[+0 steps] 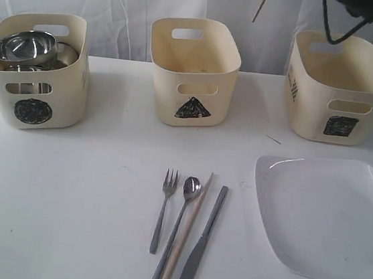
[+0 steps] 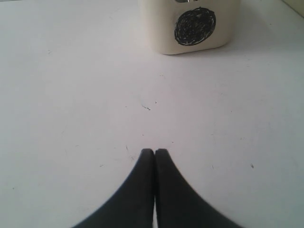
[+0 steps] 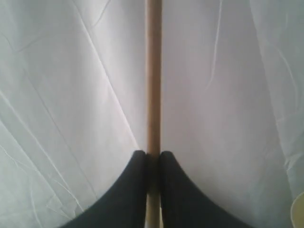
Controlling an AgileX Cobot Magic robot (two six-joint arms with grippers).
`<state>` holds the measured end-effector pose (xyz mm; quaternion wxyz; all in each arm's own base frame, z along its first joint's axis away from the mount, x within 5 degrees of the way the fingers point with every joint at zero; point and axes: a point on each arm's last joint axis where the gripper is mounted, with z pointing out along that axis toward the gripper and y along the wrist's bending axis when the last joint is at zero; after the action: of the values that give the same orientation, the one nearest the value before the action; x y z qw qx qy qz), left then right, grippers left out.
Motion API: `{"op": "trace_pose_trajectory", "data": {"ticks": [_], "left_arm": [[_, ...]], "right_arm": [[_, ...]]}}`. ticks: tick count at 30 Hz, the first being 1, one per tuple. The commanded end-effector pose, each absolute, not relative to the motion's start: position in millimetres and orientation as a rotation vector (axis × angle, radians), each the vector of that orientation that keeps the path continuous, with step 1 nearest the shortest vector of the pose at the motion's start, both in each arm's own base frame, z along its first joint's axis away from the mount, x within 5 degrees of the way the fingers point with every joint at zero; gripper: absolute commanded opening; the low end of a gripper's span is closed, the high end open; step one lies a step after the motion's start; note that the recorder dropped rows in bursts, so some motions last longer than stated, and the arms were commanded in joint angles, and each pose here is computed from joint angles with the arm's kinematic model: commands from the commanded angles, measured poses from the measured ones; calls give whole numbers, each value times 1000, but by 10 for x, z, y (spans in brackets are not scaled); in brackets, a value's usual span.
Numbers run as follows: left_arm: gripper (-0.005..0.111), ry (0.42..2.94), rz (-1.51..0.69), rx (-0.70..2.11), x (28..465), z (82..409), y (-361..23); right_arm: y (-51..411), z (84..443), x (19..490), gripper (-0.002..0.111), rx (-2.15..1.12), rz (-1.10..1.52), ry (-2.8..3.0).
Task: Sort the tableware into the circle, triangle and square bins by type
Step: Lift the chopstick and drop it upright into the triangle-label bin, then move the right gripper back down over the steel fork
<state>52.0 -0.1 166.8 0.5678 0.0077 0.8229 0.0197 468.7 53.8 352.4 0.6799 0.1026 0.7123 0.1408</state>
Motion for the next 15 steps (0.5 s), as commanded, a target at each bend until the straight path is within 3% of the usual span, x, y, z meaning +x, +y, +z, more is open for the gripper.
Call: {"op": "trace_pose_trajectory", "data": {"ticks": [1, 8, 12, 15], "left_arm": [[1, 1931, 44, 18, 518, 1665, -3], [1, 1931, 44, 18, 518, 1665, -3], [1, 1931, 44, 18, 518, 1665, -3], [1, 1931, 44, 18, 518, 1665, -3]], "right_arm": [[751, 3328, 4770, 0, 233, 352, 1597], [1145, 2780, 4935, 1, 146, 338, 1645], [1187, 2621, 4949, 24, 130, 349, 1736], [1206, 2567, 4935, 27, 117, 360, 1799]]}}
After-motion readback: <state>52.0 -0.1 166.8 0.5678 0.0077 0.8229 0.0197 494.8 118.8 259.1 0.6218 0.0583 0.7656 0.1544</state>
